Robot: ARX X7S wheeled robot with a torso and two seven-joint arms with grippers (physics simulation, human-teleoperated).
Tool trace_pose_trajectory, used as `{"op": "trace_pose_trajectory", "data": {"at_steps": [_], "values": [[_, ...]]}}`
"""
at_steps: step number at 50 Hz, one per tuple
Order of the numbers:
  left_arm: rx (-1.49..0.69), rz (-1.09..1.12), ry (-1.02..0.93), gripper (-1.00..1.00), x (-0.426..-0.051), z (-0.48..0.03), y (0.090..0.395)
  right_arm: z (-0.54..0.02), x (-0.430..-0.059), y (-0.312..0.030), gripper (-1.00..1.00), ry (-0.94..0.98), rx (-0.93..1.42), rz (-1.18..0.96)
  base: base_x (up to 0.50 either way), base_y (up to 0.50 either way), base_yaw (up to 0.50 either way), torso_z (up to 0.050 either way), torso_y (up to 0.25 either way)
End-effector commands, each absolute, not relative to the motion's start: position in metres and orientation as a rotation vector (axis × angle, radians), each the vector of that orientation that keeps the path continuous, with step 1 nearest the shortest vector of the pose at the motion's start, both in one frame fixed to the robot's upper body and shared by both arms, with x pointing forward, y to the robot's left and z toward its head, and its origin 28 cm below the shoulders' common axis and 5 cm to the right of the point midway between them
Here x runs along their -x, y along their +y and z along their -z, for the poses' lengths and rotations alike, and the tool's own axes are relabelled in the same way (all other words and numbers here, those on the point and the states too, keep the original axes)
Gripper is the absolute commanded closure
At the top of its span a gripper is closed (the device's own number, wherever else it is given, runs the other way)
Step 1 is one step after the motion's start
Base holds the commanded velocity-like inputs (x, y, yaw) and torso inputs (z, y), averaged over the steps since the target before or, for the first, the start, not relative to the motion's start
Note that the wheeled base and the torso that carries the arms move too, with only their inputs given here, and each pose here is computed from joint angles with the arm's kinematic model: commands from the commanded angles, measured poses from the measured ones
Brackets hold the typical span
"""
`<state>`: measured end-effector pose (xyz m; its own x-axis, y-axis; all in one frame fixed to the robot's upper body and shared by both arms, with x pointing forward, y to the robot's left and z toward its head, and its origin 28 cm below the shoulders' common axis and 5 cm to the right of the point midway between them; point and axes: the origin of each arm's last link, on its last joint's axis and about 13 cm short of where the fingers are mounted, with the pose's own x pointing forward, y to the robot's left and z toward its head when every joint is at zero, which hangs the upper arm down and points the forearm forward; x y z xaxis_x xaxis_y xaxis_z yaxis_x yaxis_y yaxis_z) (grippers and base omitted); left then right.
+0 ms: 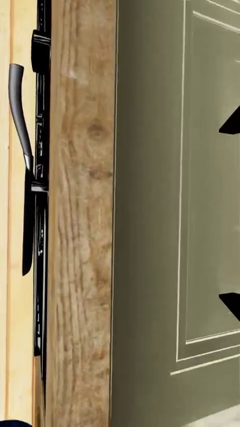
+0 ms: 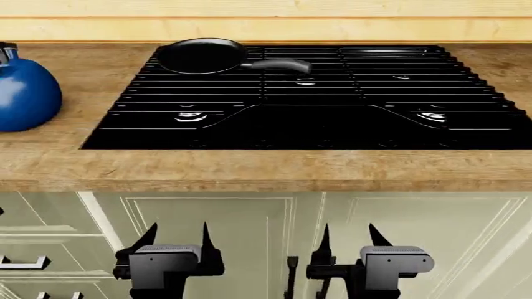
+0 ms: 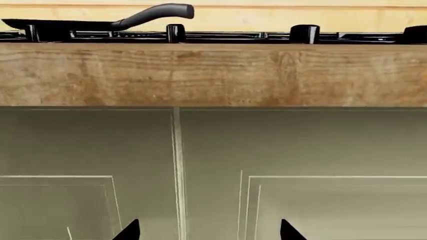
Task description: Pick the kettle from the counter and place it on a stove burner. Then turn the burner on.
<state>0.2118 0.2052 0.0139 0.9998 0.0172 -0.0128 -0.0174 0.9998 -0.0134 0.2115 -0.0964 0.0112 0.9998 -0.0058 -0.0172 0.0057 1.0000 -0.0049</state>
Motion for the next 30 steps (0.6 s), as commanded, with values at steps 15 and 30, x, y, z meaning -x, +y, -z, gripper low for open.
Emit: {"op": "trace_pose_trajectory", "data": {"at_steps": [15,30], "values": [[0.014,-0.021,0.013,-1.00,-0.2122,-0.0140,0.2052,-0.0115,-0.2118,-0.0961,-1.00,0.018,0.004,0.006,0.00,0.50,0.00,0.000,0.000],[0.014,-0.020,0.016,-1.00,-0.2122,-0.0138,0.2053,-0.0108,-0.2119,-0.0967,-1.00,0.020,0.004,0.009,0.00,0.50,0.00,0.000,0.000]]}}
